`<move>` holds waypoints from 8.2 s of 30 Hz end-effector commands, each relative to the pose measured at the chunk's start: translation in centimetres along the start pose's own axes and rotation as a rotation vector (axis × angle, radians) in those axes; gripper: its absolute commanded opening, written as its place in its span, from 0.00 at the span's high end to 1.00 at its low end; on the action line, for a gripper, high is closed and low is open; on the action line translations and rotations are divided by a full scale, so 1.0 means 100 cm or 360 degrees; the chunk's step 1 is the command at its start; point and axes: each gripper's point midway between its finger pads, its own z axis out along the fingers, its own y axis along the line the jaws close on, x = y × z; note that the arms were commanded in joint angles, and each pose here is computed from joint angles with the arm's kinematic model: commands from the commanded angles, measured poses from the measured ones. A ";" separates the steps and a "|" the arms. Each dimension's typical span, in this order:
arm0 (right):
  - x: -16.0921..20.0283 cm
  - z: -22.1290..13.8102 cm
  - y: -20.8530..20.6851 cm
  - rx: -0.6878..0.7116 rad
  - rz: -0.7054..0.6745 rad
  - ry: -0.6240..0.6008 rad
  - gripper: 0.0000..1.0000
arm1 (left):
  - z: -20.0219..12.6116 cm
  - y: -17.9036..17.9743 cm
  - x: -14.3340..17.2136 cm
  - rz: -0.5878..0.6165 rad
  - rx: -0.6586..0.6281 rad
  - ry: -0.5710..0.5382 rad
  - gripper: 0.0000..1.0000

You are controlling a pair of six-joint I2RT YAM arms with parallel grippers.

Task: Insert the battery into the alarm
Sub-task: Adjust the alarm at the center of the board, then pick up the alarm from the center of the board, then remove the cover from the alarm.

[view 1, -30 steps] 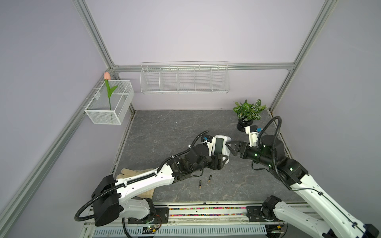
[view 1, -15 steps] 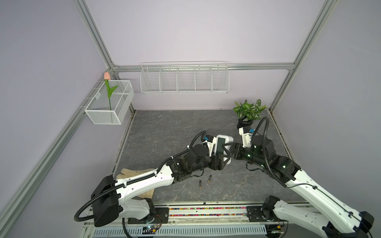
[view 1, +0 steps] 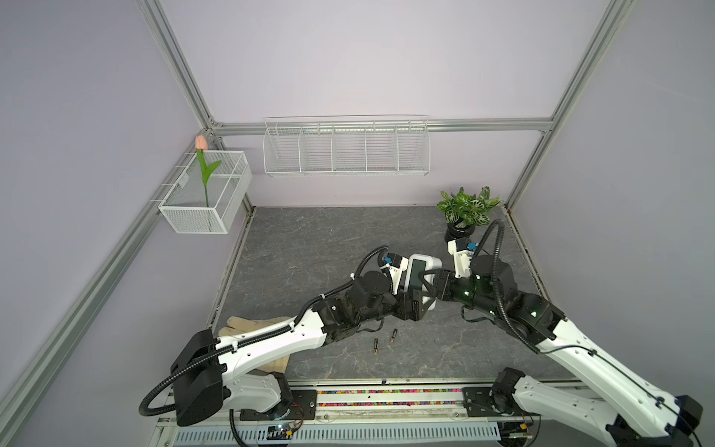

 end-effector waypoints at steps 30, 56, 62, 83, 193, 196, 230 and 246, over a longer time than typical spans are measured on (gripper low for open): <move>0.101 0.090 -0.112 0.0967 -0.0131 0.0666 0.58 | -0.143 0.157 0.038 -0.0356 -0.1157 -0.0383 0.02; 0.114 0.111 -0.122 0.1009 -0.0127 0.0706 0.48 | -0.163 0.162 0.037 -0.0468 -0.1165 -0.0494 0.00; 0.115 0.116 -0.121 0.1002 -0.0110 0.0707 0.40 | -0.180 0.166 0.037 -0.0530 -0.1142 -0.0595 0.00; 0.021 0.024 -0.120 0.0830 -0.0159 0.0092 0.15 | -0.111 0.104 0.007 -0.0223 -0.1181 -0.0134 0.07; 0.052 0.012 -0.229 0.0711 -0.0023 -0.0325 0.15 | 0.075 0.122 0.066 -0.0364 -0.1221 0.0568 0.56; 0.054 0.017 -0.216 0.0578 -0.0002 -0.0301 0.14 | 0.074 0.114 0.052 -0.0362 -0.1066 0.0519 0.56; -0.032 0.000 0.003 -0.0821 0.0401 -0.0248 0.25 | -0.033 0.027 -0.079 -0.0622 0.0427 -0.0267 0.62; -0.033 0.003 0.018 -0.0801 0.0349 -0.0207 0.44 | -0.040 0.007 -0.082 -0.0624 0.0566 -0.0236 0.63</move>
